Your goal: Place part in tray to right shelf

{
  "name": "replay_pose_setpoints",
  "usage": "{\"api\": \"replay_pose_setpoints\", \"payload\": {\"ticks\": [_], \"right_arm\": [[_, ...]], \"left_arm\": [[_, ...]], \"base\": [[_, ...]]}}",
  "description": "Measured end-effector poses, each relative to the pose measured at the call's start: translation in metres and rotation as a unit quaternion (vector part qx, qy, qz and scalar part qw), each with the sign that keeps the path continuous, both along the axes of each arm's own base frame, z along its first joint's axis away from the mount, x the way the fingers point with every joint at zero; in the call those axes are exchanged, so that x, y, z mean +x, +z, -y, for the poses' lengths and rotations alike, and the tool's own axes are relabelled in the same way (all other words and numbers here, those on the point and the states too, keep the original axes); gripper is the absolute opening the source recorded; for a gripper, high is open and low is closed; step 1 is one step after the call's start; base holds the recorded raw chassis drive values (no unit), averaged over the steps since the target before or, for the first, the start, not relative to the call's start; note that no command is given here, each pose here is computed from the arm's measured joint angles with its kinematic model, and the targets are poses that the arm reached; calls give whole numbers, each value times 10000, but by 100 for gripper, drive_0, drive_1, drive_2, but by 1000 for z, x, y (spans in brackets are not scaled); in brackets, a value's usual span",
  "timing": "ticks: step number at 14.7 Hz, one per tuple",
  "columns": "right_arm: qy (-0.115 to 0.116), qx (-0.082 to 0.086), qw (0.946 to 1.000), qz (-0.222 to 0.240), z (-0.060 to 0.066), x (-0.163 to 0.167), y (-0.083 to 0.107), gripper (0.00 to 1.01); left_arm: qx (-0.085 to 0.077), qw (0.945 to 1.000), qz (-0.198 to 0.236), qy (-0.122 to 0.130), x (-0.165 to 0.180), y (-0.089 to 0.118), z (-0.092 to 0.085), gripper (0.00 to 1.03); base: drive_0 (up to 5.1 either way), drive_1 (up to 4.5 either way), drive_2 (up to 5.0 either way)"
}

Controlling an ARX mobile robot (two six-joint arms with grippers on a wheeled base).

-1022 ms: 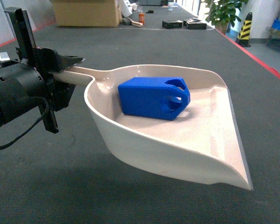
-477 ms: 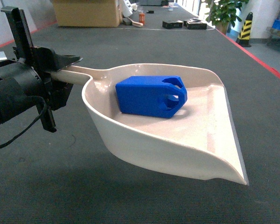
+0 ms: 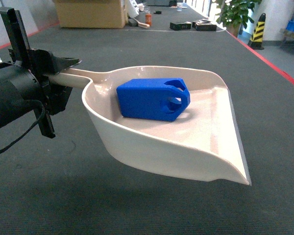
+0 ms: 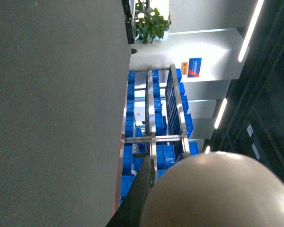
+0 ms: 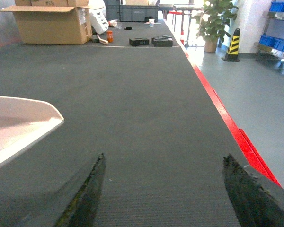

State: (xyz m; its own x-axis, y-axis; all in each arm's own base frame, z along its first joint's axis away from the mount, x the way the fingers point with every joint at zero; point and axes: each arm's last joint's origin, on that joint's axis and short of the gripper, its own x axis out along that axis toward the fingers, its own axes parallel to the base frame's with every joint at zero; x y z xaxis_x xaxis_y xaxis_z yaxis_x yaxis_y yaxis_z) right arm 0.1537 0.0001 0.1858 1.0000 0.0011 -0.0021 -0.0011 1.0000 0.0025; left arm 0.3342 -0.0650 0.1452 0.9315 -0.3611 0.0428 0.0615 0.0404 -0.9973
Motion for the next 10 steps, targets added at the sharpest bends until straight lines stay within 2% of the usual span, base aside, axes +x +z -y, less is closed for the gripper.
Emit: {"api": "replay_pose_setpoints", "payload": {"ticks": [2, 10], "right_arm": [[-4, 0, 10000, 2, 0, 0, 0, 98], [-4, 0, 10000, -6, 0, 0, 0, 98]], "left_arm": [[0, 10000, -2, -55, 0, 0, 2, 13], [3, 10000, 1, -93, -1, 0, 4, 13]], "base": [[468, -277, -277], [501, -244, -244]]}}
